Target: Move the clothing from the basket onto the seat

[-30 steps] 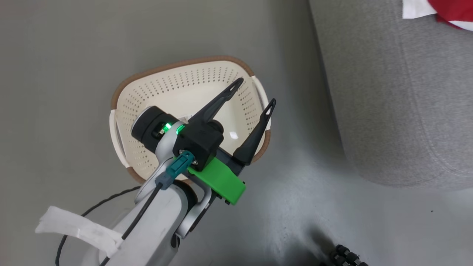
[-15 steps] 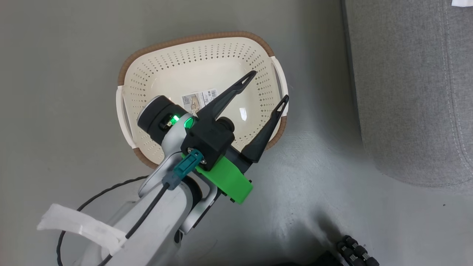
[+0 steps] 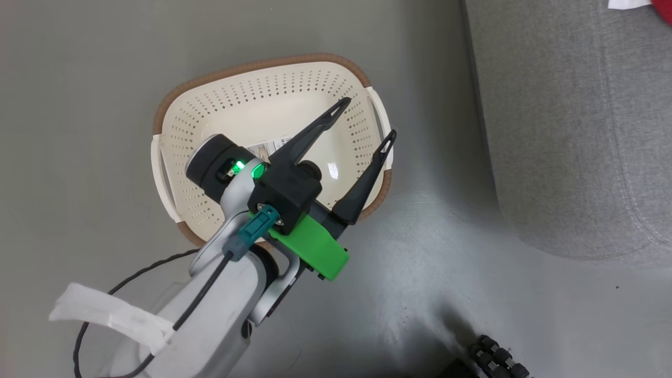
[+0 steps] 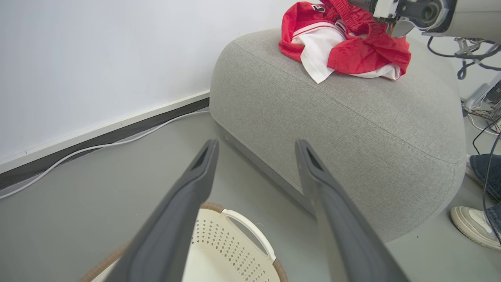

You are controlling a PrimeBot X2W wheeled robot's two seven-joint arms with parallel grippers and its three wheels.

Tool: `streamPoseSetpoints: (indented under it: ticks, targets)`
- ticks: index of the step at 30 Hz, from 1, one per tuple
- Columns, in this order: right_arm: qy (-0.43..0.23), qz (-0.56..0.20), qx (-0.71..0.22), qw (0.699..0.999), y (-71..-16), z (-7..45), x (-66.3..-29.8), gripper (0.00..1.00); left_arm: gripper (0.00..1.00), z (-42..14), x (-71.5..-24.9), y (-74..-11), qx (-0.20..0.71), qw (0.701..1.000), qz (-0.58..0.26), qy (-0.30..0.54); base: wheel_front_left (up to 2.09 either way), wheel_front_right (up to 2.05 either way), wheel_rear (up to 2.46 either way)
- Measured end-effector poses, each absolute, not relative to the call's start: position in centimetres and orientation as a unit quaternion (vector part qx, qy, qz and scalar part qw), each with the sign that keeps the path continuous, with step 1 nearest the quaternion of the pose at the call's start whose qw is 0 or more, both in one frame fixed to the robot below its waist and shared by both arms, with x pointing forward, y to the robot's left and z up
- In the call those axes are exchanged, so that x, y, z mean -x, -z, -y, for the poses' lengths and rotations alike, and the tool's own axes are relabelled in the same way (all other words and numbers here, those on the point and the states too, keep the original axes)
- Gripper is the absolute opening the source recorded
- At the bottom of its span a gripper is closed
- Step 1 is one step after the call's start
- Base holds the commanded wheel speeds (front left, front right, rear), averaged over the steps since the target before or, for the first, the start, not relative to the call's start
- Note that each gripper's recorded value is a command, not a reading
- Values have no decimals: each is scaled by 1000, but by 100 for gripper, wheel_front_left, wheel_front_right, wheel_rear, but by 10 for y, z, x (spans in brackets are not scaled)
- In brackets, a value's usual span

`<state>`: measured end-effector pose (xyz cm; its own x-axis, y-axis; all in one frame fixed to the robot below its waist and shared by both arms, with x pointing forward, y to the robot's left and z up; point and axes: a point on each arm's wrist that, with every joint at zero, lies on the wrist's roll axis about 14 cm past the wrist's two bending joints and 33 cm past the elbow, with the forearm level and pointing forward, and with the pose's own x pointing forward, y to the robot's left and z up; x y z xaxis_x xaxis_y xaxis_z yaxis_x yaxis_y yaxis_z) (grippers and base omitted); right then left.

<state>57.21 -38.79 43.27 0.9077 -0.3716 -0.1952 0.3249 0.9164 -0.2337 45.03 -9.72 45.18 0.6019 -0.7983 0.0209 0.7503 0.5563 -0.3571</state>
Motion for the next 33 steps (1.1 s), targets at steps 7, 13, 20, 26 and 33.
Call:
streamPoseSetpoints:
  ticks: [7,13,20,26,33]
  targets:
    - [150,-104,87,979,-444,375,-564,100,100,99,-453,-459,166,881,-62,439,0,0,0]
    - [135,-100,85,982,-454,371,-547,100,100,101,-452,-470,170,881,-48,438,0,0,0]
    - [123,-79,82,986,-476,364,-530,100,100,95,-445,-476,181,886,-50,423,0,0,0]
    - [111,-56,76,989,-500,356,-516,100,100,87,-439,-488,182,895,-38,405,0,0,0]
    - [76,-25,49,996,-520,322,-506,100,100,70,-434,-507,187,909,-16,371,0,0,0]
